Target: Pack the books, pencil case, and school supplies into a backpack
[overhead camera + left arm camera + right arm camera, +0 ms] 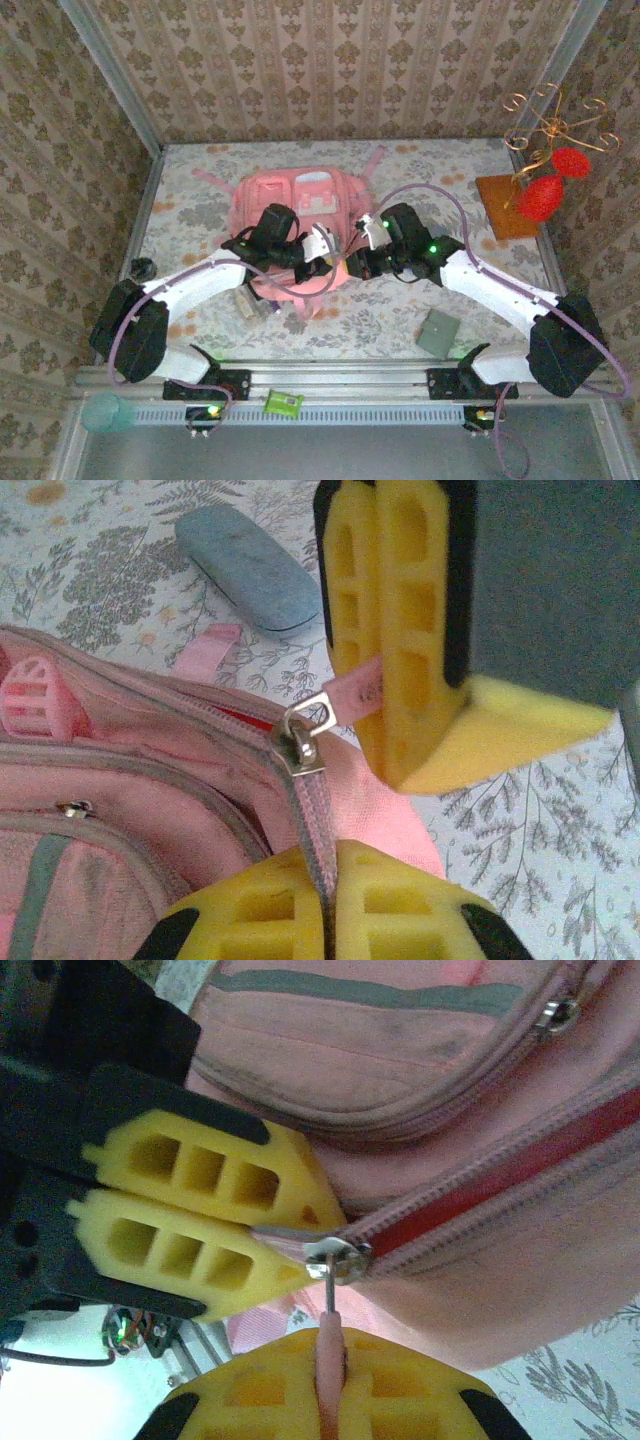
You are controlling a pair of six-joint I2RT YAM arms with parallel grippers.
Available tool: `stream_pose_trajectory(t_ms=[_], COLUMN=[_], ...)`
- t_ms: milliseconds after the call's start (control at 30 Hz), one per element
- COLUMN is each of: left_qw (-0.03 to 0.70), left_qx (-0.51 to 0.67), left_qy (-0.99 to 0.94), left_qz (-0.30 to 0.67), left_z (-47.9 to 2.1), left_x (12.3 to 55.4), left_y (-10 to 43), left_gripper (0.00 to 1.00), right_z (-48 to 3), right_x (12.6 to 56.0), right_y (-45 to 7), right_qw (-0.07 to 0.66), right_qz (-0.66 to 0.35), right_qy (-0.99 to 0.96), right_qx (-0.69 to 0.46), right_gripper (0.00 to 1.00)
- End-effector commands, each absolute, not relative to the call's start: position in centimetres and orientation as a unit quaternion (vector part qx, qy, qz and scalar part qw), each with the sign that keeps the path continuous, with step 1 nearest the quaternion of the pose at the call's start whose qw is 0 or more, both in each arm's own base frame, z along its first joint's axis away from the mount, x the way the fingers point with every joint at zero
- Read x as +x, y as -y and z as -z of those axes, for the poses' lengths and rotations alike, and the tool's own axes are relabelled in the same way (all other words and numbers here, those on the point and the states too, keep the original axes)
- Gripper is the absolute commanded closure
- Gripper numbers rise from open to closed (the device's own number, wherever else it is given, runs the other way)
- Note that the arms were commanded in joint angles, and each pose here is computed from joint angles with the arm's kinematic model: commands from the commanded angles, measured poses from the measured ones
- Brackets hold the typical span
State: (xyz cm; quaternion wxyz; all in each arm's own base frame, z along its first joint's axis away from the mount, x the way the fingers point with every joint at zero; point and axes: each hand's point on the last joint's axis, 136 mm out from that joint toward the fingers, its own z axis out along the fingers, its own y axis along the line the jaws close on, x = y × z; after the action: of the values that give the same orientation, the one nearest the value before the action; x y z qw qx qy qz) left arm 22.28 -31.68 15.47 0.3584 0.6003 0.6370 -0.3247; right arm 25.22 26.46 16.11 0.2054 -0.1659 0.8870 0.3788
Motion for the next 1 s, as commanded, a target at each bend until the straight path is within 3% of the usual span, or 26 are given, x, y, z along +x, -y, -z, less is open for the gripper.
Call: stream_pose_trajectory(t_ms=[0, 167, 400, 767, 967], left_qw=[0.384, 0.416, 0.458, 0.487, 0.445], left_qx=[0.618, 0.638, 0.629, 0.62, 0.651], left_qy=[-0.609, -0.572, -0.551, -0.528, -0.524], left_qz=[0.316, 0.304, 0.302, 0.316, 0.321], left_z=[-15.8, -17.1, -18.8, -19.6, -16.6], left_x=[22.4, 22.2, 22.4, 22.5, 21.3], left_y=[29.7, 27.9, 26.5, 27.0, 30.3], left_gripper=[1.0, 1.0, 1.0, 1.0, 1.0], right_z=[-16.5, -12.6, -11.9, -10.1, -13.0], right_x=[26.9, 30.8, 36.2, 40.9, 37.0], right_y=[-23.7, -18.5, -15.3, -16.6, -15.2], right_qw=[0.219, 0.208, 0.234, 0.228, 0.237], right_qz=[-0.327, -0.202, -0.119, -0.148, -0.176], right_qy=[-0.908, -0.954, -0.964, -0.962, -0.954], right_qx=[-0.143, -0.074, -0.039, -0.036, -0.047], right_gripper=[1.0, 1.0, 1.0, 1.0, 0.66])
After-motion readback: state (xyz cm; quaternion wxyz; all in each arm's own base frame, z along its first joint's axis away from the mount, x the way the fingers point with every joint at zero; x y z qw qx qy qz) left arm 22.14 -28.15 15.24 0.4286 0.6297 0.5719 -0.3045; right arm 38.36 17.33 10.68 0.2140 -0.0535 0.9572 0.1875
